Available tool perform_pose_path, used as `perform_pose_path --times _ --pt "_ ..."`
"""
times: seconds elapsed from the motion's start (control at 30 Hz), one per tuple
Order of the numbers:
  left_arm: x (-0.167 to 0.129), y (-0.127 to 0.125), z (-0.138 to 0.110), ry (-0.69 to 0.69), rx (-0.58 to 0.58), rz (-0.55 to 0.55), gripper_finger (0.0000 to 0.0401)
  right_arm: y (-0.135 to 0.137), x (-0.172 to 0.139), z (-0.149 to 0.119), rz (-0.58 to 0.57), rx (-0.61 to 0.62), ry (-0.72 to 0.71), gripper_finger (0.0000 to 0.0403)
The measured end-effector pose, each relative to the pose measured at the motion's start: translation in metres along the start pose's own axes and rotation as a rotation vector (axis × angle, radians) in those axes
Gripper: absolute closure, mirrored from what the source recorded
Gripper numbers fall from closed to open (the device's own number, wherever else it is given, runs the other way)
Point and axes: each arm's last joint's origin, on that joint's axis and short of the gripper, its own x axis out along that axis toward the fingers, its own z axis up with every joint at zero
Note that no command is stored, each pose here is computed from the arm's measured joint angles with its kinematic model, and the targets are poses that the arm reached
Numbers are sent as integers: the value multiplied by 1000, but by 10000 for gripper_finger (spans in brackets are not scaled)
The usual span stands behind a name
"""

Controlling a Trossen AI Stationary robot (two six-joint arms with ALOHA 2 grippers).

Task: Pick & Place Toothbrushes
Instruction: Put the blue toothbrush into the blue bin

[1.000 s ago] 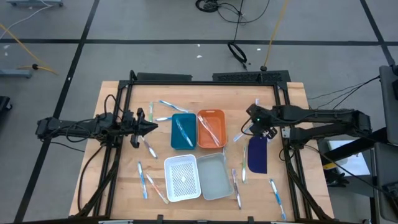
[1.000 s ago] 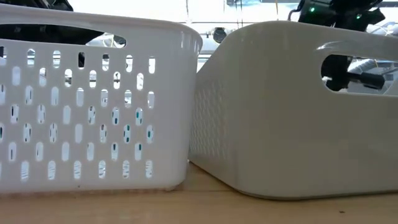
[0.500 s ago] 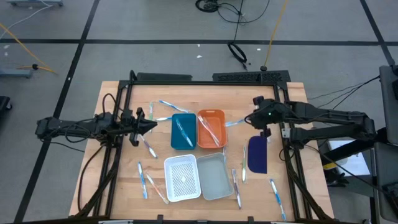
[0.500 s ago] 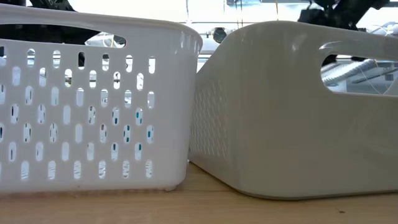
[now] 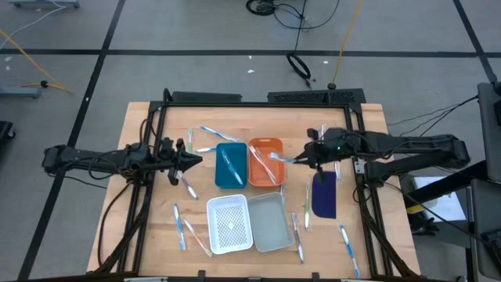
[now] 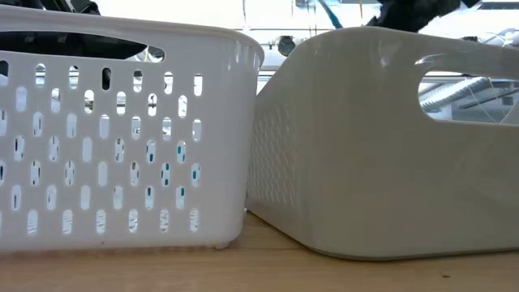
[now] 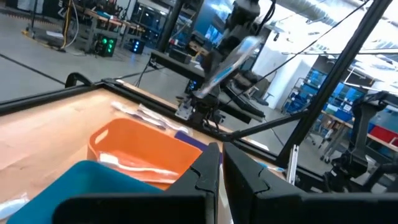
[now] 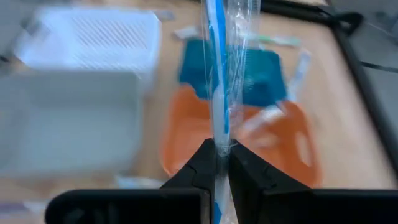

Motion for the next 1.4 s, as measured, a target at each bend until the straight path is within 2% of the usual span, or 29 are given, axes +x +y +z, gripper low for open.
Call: perform_pose_path --times 0.23,0.4,0.7,0.9,1.4 --pt "0 0 -1 6 27 -5 382 13 10 17 241 157 -156 385" --pt "0 -1 1 -13 17 -9 382 19 10 25 313 247 -214 385" --pt "-1 -7 16 -164 6 -73 382 23 15 42 327 404 -360 385" --pt "-2 -9 21 -222 -71 -99 382 26 38 53 341 447 -481 385" --pt "-5 -13 31 -304 -65 -146 382 25 95 49 308 564 -577 385"
